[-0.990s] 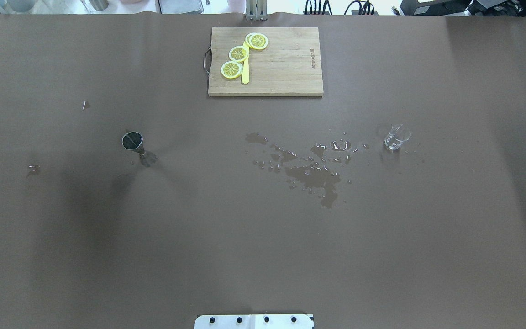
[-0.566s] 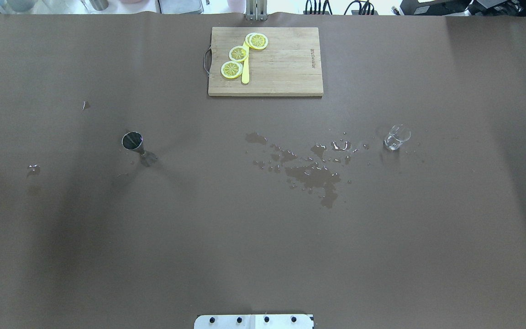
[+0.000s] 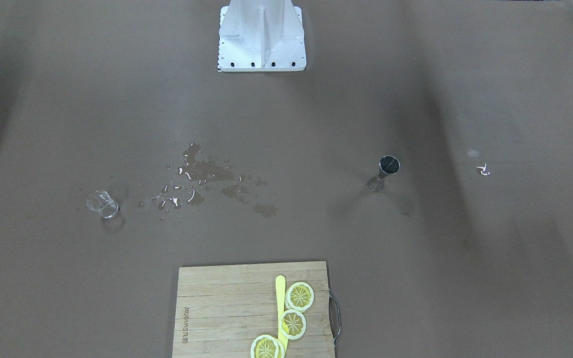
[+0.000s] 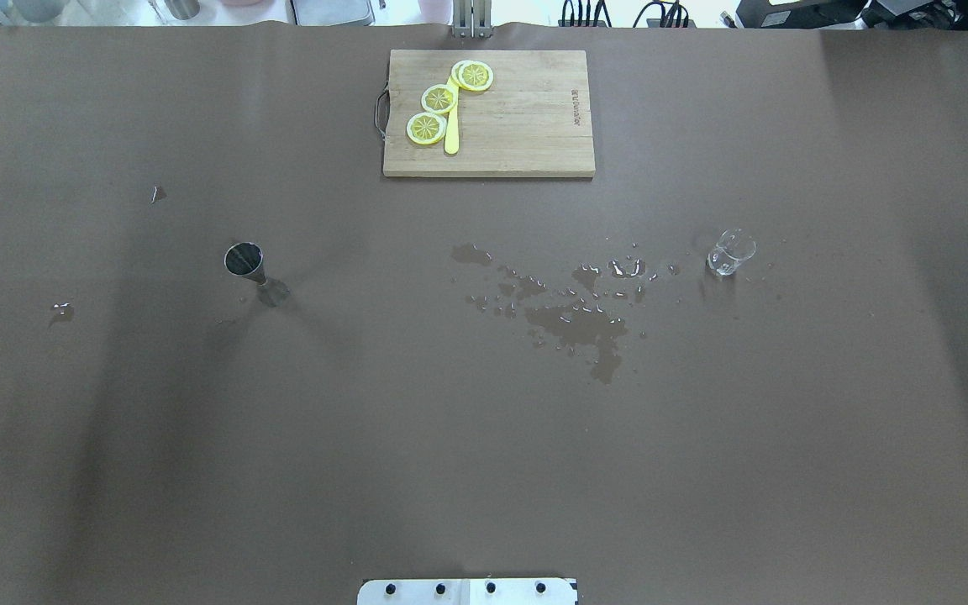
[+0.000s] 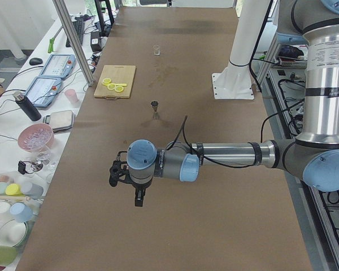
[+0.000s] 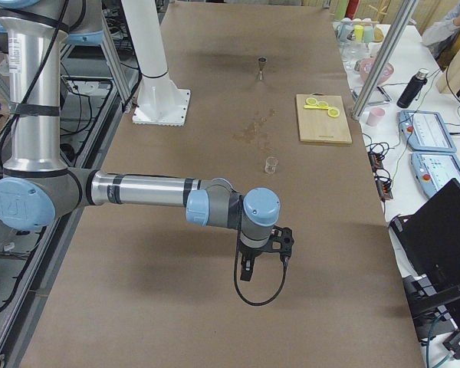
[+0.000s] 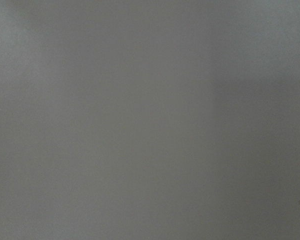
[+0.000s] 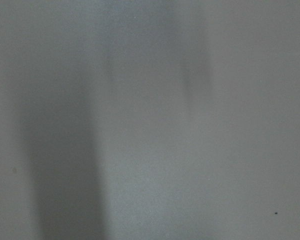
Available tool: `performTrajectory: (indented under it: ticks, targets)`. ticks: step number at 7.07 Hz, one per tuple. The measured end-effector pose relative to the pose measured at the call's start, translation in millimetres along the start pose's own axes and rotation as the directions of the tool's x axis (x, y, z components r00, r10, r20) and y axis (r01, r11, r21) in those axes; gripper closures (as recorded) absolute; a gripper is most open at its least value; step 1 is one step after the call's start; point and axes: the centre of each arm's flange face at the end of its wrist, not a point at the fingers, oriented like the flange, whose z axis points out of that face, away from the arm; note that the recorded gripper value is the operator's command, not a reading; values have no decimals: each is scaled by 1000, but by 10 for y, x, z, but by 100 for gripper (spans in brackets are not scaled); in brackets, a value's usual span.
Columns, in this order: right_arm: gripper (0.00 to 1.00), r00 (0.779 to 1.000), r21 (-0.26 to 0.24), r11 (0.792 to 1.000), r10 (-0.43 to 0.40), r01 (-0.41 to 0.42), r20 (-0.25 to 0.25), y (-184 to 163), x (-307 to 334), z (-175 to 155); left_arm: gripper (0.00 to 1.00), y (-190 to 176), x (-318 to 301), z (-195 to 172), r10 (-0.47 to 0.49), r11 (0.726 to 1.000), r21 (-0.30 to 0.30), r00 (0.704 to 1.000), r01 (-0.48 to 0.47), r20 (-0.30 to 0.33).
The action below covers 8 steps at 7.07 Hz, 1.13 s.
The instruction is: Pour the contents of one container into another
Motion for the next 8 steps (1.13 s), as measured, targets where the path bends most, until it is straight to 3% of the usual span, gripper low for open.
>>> performTrajectory:
  ticks: [4, 8]
  targets:
    - [0, 1000, 0, 1000, 0, 0, 0, -1, 0, -2, 1, 48, 13, -31, 13, 1000, 6, 999, -13, 53]
    - [0, 1000, 0, 1000, 1, -1, 0, 3, 3, 1, 1, 101, -26, 1, 3, 1000, -3, 998, -3, 58]
